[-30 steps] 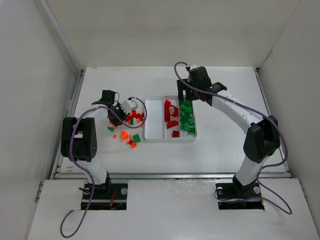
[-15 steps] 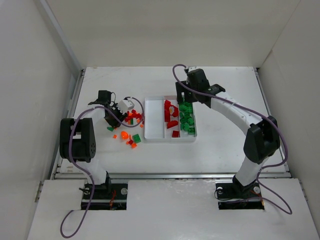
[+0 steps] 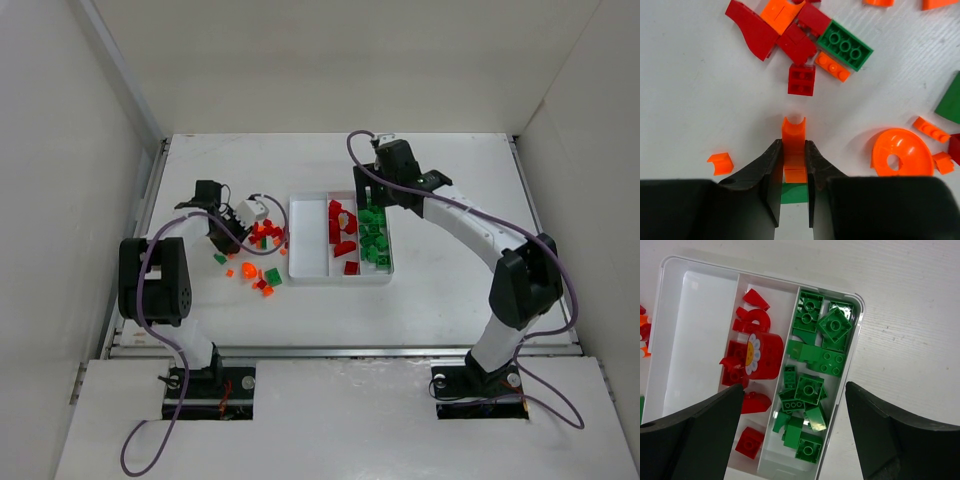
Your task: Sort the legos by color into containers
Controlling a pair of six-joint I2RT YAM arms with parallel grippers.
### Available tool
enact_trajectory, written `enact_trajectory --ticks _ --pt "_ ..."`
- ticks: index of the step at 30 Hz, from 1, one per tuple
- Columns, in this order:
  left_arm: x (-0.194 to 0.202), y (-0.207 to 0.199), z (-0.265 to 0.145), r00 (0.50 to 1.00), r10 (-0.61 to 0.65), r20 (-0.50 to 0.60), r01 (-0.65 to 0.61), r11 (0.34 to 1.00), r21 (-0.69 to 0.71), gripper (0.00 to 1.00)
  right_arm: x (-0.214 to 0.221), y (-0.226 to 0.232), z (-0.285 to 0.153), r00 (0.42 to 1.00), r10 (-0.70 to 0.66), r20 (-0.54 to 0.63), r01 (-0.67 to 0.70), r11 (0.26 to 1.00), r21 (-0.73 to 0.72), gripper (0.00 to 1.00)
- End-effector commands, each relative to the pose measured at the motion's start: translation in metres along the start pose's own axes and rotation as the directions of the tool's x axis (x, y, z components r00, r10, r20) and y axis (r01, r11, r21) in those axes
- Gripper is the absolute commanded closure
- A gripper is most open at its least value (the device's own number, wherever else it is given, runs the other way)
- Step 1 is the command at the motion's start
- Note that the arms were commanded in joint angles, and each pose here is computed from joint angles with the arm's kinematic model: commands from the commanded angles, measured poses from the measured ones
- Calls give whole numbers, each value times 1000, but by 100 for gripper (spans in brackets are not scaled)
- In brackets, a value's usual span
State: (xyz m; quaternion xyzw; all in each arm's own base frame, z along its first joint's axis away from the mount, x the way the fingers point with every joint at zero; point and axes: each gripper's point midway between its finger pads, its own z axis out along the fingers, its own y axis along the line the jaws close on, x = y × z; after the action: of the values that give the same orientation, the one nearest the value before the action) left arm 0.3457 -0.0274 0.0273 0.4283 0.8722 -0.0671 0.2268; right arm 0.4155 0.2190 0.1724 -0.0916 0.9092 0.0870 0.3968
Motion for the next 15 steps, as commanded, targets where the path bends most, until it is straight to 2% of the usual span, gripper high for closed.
enact_trajectory --ticks 1,5,6,8,9,10,11,13,15 --pt "-38 7 -30 993 18 118 -18 1000 -1 100 -27 9 -20 995 -21 101 25 999 -40 12" --pt "-80 10 -60 964 85 251 -90 996 8 100 -47 33 -42 978 -87 189 122 976 -182 9" --pt "-89 7 -70 954 103 280 -112 994 16 100 -54 49 -51 969 -98 225 159 949 -271 9" --pt "-120 3 -94 909 154 388 -178 984 28 100 -64 72 -71 942 -147 303 258 892 -370 9" --pt "-131 0 -105 882 197 428 -227 974 21 100 -67 91 -81 927 -153 343 308 833 -460 9" --pt "-138 -10 -111 868 204 452 -255 966 54 100 -79 99 -96 907 -152 392 345 801 -490 9" --pt "-158 -19 -127 822 230 522 -304 951 60 100 -82 112 -105 890 -165 424 388 762 -518 9" --pt "-175 -38 -140 783 246 571 -358 929 90 100 -89 139 -127 857 -170 486 464 664 -587 9" --pt "-194 -50 -156 724 279 631 -417 906 79 100 -89 154 -128 850 -178 496 492 605 -626 10"
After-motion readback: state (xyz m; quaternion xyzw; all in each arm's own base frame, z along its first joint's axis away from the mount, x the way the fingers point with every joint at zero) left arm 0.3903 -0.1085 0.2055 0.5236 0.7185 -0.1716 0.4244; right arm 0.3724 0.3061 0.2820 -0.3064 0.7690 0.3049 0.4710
